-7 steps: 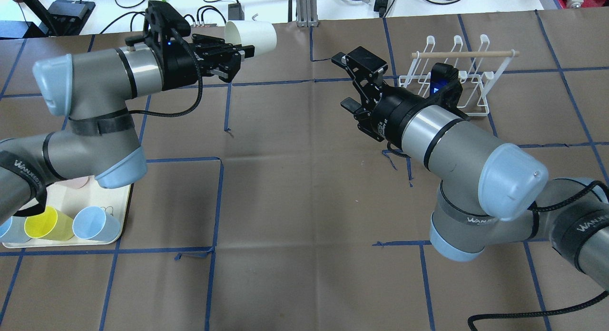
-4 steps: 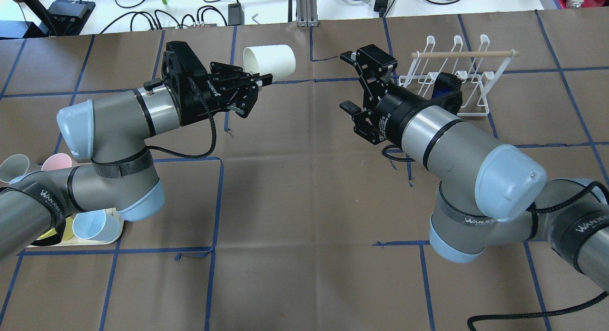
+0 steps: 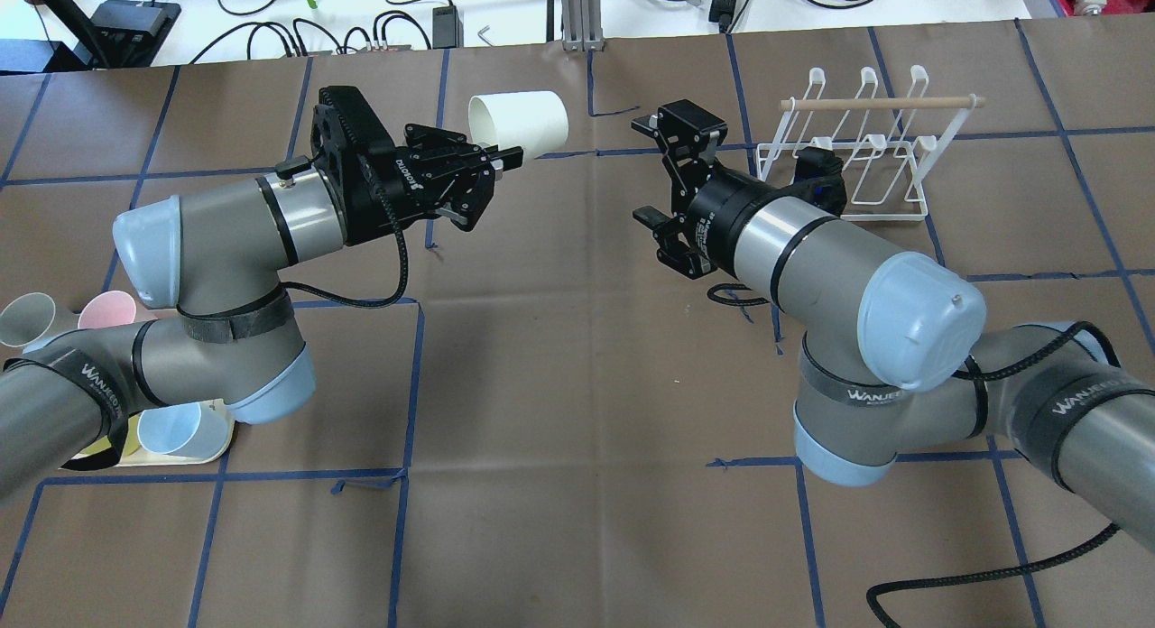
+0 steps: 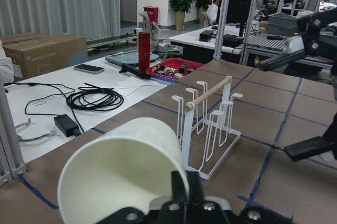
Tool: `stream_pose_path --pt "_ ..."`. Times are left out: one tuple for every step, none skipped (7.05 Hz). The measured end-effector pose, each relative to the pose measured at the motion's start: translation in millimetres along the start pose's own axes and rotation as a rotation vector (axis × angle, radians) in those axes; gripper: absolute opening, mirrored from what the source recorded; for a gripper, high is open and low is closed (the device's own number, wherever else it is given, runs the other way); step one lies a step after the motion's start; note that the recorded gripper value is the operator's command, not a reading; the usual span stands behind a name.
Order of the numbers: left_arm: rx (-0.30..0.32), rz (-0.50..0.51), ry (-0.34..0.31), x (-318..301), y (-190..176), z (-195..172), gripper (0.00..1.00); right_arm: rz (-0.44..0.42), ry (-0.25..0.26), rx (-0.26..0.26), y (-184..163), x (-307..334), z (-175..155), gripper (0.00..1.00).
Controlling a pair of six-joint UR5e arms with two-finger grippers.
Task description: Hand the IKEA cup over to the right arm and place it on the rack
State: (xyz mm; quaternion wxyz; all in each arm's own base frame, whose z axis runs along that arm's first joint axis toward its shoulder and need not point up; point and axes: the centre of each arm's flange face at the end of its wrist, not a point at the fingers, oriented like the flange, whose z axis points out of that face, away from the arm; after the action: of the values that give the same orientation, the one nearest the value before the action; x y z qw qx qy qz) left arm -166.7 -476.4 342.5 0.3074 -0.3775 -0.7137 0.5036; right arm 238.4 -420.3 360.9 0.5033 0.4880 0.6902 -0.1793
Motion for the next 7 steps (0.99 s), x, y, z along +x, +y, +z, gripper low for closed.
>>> stream_pose_path --pt "0.0 -0.001 0.003 0.6 0.9 0.7 0.0 -0.006 0.005 -0.014 3.1 -4.3 13.8 1.0" --pt "0.0 -0.001 0.006 1.5 1.3 1.6 0.0 -0.009 0.006 -0.018 5.1 -8.9 25.2 1.0" --pt "-0.001 -0.001 0.01 2.8 1.6 2.6 0.0 -0.007 0.006 -0.014 8.6 -12.8 35.0 1.0" --pt "-0.001 -0.002 0.012 3.4 1.9 3.0 0.0 -0.002 0.008 -0.009 13.3 -16.1 42.8 1.0" --pt "-0.001 -0.003 0.013 3.7 2.0 3.2 0.0 0.001 0.012 -0.001 16.4 -17.8 49.4 1.0" --pt "-0.001 -0.004 0.013 4.0 2.0 3.4 0.0 0.002 0.018 0.003 18.4 -17.1 56.7 1.0" --pt "-0.001 -0.004 0.014 4.1 2.0 3.5 0.0 0.003 0.021 0.005 21.8 -17.2 64.0 1.0"
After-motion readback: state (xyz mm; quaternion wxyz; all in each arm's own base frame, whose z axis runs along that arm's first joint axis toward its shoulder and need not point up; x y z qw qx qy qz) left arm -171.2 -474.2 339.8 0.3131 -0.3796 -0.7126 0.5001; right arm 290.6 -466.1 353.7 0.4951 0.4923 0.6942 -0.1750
